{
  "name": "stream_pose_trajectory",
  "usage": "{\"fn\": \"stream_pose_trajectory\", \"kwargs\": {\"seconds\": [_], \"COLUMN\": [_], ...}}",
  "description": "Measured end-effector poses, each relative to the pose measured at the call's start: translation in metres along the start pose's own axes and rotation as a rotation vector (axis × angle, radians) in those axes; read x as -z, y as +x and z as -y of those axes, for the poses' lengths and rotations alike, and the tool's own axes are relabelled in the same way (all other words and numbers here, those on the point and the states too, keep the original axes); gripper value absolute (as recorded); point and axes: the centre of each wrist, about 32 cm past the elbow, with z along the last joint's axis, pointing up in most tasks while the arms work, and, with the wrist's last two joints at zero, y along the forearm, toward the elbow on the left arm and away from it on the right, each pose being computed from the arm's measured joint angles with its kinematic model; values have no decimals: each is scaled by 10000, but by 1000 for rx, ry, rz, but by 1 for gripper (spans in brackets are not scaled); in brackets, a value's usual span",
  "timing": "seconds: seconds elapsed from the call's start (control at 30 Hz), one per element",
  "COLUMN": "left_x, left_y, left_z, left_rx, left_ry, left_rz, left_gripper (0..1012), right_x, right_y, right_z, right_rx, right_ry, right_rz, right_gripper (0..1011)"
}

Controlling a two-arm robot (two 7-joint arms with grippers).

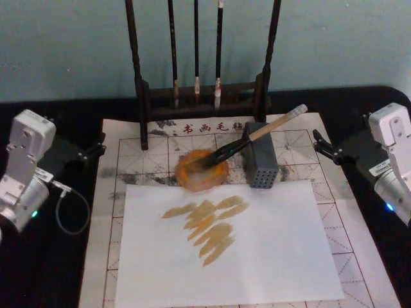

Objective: Pick up the brush from the inkstone, write on the paper, then place the brush back to its original position.

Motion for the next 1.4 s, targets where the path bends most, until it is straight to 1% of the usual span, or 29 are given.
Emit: {"fn": "stream_pose_trajectory", "kwargs": {"seconds": [0.27,0.37,0.4,0.5,0.57,0.67,0.7,0.73,0.8,0.87,0.9,0.93,0.97,1.07,1.1,1.2,1.23,1.27,1.3,1.33,1.37,1.4], "left_x": [0,0,0,0,0,0,0,0,0,0,0,0,0,0,0,0,0,0,0,0,0,0], "left_y": [0,0,0,0,0,0,0,0,0,0,0,0,0,0,0,0,0,0,0,0,0,0], "left_z": [0,0,0,0,0,0,0,0,0,0,0,0,0,0,0,0,0,0,0,0,0,0], "left_rx": [0,0,0,0,0,0,0,0,0,0,0,0,0,0,0,0,0,0,0,0,0,0], "left_ry": [0,0,0,0,0,0,0,0,0,0,0,0,0,0,0,0,0,0,0,0,0,0], "left_rz": [0,0,0,0,0,0,0,0,0,0,0,0,0,0,0,0,0,0,0,0,0,0], "left_gripper": [1001,1001,1001,1001,1001,1001,1001,1001,1001,1001,1001,1001,1001,1001,1001,1001,1001,1001,1001,1001,1001,1001], "right_x": [1,18,28,41,55,64,69,69,78,86,96,103,116,134,148,170,188,197,213,213,225,232], "right_y": [3,10,16,16,10,-4,-12,-12,-31,-43,-56,-64,-76,-87,-94,-102,-108,-110,-114,-114,-118,-121], "right_z": [-1,7,14,30,56,72,79,79,86,87,86,86,84,80,73,65,57,53,42,42,26,17], "right_rx": [1,-1,-2,-2,-6,-15,-23,-23,-43,-55,-70,-76,-87,-100,-107,-118,-122,-125,-129,-129,-134,-136], "right_ry": [2,13,25,41,64,77,84,84,99,107,113,116,121,131,137,143,146,146,148,148,152,152], "right_rz": [-2,-20,-44,-83,-140,-179,-203,-203,-257,-287,-319,-336,-369,-414,-451,-498,-527,-539,-564,-564,-591,-604], "right_gripper": [1000,1000,1000,1000,1000,1000,1000,1000,1000,1000,1000,1000,1000,1000,1000,1000,1000,1000,1000,1000,1000,1000]}}
